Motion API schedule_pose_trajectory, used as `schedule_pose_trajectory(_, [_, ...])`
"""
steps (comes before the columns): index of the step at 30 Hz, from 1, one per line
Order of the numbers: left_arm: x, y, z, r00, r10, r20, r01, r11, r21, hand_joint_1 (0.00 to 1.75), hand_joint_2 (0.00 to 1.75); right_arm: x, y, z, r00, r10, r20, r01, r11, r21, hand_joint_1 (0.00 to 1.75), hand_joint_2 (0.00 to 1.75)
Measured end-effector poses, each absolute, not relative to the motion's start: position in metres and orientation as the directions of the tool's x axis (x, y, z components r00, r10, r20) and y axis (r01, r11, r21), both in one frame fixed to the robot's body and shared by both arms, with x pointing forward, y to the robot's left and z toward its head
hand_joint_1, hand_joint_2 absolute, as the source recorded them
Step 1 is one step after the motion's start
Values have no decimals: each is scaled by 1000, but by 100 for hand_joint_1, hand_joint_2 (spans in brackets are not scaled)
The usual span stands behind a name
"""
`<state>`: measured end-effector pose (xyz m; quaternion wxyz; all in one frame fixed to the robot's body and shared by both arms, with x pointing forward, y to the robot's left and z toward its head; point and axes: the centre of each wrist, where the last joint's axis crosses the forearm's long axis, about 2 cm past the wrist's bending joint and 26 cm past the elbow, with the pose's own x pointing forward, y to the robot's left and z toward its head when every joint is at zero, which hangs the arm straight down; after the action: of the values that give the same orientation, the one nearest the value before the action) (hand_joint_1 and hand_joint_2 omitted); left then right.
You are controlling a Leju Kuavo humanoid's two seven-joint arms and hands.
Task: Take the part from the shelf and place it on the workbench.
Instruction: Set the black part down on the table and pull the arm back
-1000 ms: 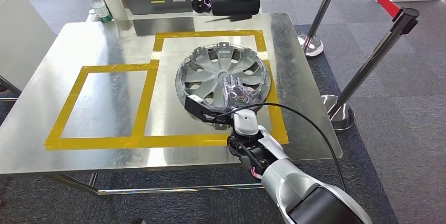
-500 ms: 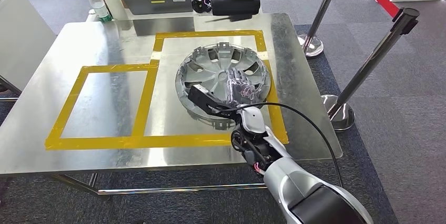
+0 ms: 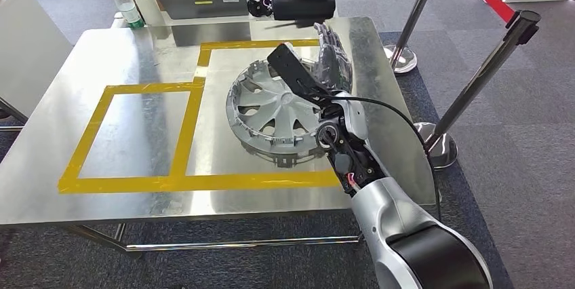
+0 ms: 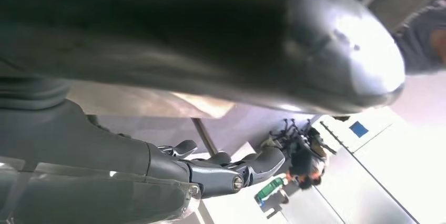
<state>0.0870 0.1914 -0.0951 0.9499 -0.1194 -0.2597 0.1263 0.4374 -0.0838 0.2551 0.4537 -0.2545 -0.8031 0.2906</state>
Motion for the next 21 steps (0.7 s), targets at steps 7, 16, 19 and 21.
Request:
schedule_pose_trajectory(7, [83,192,-96,810,362,461,-249,925,-288,0,0,446,-71,330,-609,552,569,186,797,-575,0,0])
schedule_pose_trajectory(16, [69,194,-99,771,443,457,-349,895,-280,0,0,414,-69,383,-850,308,428,188,935,-299,0,0])
schedule_pose_trajectory(19, [65,194,-99,760,463,456,-372,886,-278,0,0,392,-78,385,-904,229,362,175,969,-176,0,0])
schedule_pose_trajectory(21, [64,194,-100,753,473,456,-384,880,-278,0,0,376,-85,384,-930,196,311,174,980,-98,0,0])
